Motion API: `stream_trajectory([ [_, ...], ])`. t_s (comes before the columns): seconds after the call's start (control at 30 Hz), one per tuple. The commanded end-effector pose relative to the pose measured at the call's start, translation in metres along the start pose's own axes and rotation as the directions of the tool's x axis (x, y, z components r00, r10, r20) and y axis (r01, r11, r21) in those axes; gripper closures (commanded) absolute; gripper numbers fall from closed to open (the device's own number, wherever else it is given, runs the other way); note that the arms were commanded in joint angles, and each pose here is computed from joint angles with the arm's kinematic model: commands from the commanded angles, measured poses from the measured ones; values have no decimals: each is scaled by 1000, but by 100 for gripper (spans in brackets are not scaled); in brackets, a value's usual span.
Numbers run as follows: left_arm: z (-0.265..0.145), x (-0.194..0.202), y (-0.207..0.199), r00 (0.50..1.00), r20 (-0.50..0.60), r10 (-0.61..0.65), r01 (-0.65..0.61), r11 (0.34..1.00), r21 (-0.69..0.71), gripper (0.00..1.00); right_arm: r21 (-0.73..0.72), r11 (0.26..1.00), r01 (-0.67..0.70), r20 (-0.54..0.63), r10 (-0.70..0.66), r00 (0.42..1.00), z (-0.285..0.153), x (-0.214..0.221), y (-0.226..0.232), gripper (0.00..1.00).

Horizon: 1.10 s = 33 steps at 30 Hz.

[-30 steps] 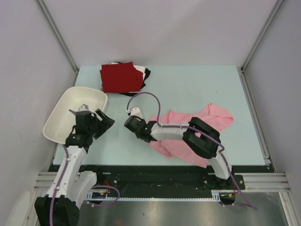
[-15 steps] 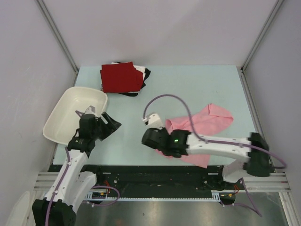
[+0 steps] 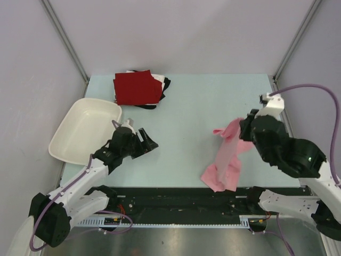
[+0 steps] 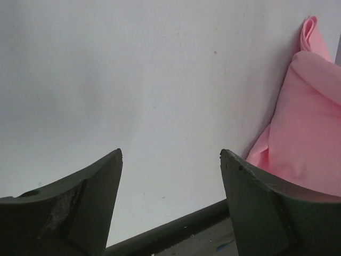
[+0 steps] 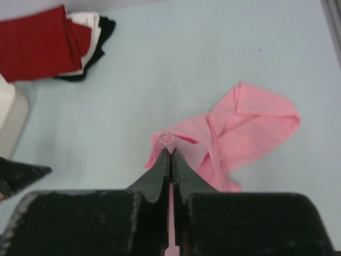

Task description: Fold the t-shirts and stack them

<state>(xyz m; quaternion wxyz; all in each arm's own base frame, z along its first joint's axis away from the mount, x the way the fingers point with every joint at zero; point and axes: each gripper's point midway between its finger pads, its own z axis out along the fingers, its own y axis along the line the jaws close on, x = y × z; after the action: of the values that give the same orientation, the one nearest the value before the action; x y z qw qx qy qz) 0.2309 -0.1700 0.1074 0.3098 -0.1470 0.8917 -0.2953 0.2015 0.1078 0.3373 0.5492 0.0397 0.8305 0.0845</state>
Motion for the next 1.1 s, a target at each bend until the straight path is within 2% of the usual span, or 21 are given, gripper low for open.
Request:
stream_trajectory([
  [0.0,-1,-26,-33,996,85,-14,8,997,73,21,-100,995,-2,153,17,988,14,-91,40,100],
  [0.03,-1,-27,-33,996,86,-14,8,998,70,21,-125,992,5,159,15,987,22,-108,46,100],
  [0.07,-1,-27,-32,996,86,-14,8,998,64,21,-185,982,-28,223,70,972,13,-145,58,100],
  [0.1,-2,-27,-32,996,86,-14,9,998,62,21,-206,978,-20,209,64,976,32,-154,76,100],
  [0.17,-2,-27,-29,996,92,-14,10,999,51,21,-339,940,-30,211,107,972,37,-179,105,100],
  [0.2,-3,-27,-28,995,97,-15,10,999,49,21,-400,916,-37,232,141,962,39,-207,127,100],
  [0.27,-4,-28,-26,995,102,-13,10,999,38,21,-549,836,-24,176,144,974,34,-217,167,100],
  [0.3,-4,-28,-25,995,104,-12,9,999,33,21,-622,783,-11,200,172,965,26,-240,190,100],
  [0.33,-5,-28,-24,994,107,-12,9,1000,30,21,-712,702,11,176,163,971,13,-241,213,100],
  [0.4,-8,-30,-24,994,113,-8,5,1000,27,21,-801,599,-1,126,171,977,-9,-237,237,100],
  [0.47,-9,-31,-23,993,120,0,-2,1000,18,21,-847,531,5,91,134,987,-32,-220,254,100],
  [0.6,-11,-31,-22,993,119,11,-12,1000,13,20,-812,581,59,65,-10,998,-56,-160,244,100],
  [0.63,-11,-31,-22,993,120,14,-15,1000,14,20,-772,633,50,0,-80,997,-39,-124,239,100],
  [0.7,-12,-33,-24,992,126,15,-18,1000,19,20,-756,654,30,-50,-102,994,-63,-102,207,100],
  [0.8,-13,-35,-28,991,134,13,-18,999,34,20,-706,706,-46,-189,-125,974,-75,-43,160,100],
  [0.83,-13,-36,-29,991,135,12,-17,999,35,20,-667,740,-83,-222,-92,971,-76,-33,148,100],
  [0.87,-14,-40,-33,990,142,13,-19,999,43,20,-616,783,-85,-280,-117,953,-68,-3,132,100],
  [0.93,-12,-42,-37,990,140,12,-18,999,45,20,-555,821,-135,-304,-48,952,-77,8,99,100],
  [1.07,-6,-55,-56,989,144,15,-27,996,83,20,-437,888,-143,-435,-69,898,-75,69,57,100],
])
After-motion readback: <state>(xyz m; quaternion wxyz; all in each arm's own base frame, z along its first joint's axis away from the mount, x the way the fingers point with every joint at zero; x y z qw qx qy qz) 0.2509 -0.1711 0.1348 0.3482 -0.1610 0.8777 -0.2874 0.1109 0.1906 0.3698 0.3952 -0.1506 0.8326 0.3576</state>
